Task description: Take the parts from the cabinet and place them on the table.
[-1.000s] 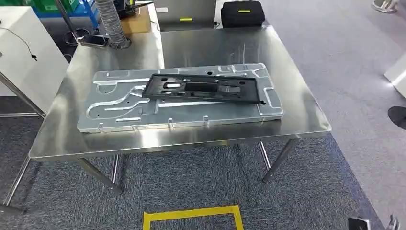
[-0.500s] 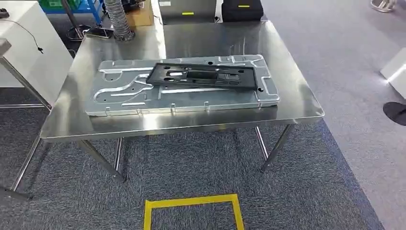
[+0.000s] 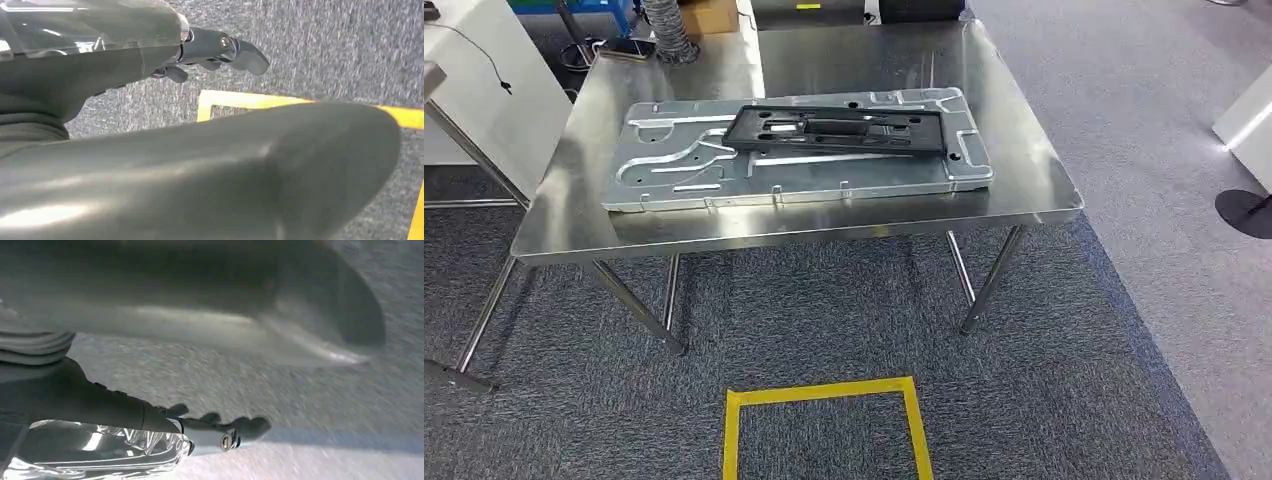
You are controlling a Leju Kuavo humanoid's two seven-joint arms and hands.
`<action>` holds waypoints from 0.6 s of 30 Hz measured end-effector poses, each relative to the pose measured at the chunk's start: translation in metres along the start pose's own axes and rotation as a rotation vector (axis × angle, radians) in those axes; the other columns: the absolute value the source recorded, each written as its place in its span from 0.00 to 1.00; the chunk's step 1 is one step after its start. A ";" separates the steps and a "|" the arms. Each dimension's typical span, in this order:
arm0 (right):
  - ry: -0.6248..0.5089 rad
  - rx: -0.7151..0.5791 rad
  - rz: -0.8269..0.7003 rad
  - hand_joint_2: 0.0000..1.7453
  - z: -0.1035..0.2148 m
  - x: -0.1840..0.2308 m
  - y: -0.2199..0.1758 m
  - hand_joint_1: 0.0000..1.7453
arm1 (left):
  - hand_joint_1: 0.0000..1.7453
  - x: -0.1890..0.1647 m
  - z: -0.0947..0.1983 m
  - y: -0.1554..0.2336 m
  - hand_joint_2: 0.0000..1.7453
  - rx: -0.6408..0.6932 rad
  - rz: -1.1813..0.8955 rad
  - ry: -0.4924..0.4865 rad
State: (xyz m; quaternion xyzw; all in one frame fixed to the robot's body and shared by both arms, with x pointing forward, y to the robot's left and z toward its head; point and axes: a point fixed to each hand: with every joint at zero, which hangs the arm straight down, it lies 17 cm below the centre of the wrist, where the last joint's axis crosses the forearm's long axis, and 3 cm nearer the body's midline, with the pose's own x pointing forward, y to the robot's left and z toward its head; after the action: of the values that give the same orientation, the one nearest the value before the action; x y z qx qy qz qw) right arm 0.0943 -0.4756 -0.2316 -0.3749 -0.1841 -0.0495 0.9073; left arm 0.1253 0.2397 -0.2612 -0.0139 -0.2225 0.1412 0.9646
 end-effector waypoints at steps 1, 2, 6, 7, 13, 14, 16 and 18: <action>0.000 0.000 0.000 0.00 0.000 0.000 0.000 0.00 | 0.00 0.000 0.000 0.000 0.00 0.000 0.000 0.000; 0.003 0.003 0.000 0.00 0.000 -0.001 0.001 0.00 | 0.00 0.000 0.000 0.000 0.00 0.000 0.000 0.000; 0.127 0.218 0.039 0.00 0.030 -0.024 0.062 0.00 | 0.00 -0.006 0.001 -0.003 0.00 -0.009 -0.017 0.016; 0.139 0.253 0.040 0.00 0.035 -0.026 0.070 0.00 | 0.00 -0.006 0.001 -0.003 0.00 -0.009 -0.018 0.016; 0.114 0.337 0.056 0.00 0.046 -0.022 0.091 0.00 | 0.00 0.000 0.000 -0.004 0.00 -0.015 -0.023 0.005; 0.108 0.341 0.056 0.00 0.046 -0.020 0.092 0.00 | 0.00 0.000 0.000 -0.004 0.00 -0.015 -0.024 0.006; 0.095 0.351 0.054 0.00 0.047 -0.019 0.093 0.00 | 0.00 -0.002 0.001 -0.005 0.00 -0.016 -0.024 0.009; 0.085 0.362 0.053 0.00 0.048 -0.018 0.095 0.00 | 0.00 -0.001 0.000 -0.004 0.00 -0.015 -0.026 0.006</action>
State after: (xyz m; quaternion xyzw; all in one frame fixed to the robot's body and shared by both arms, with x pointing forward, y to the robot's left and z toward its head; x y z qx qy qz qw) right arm 0.0851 -0.3745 -0.2699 -0.2079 -0.1414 -0.0074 0.9678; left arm 0.1257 0.2352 -0.2610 -0.0186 -0.2207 0.1272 0.9668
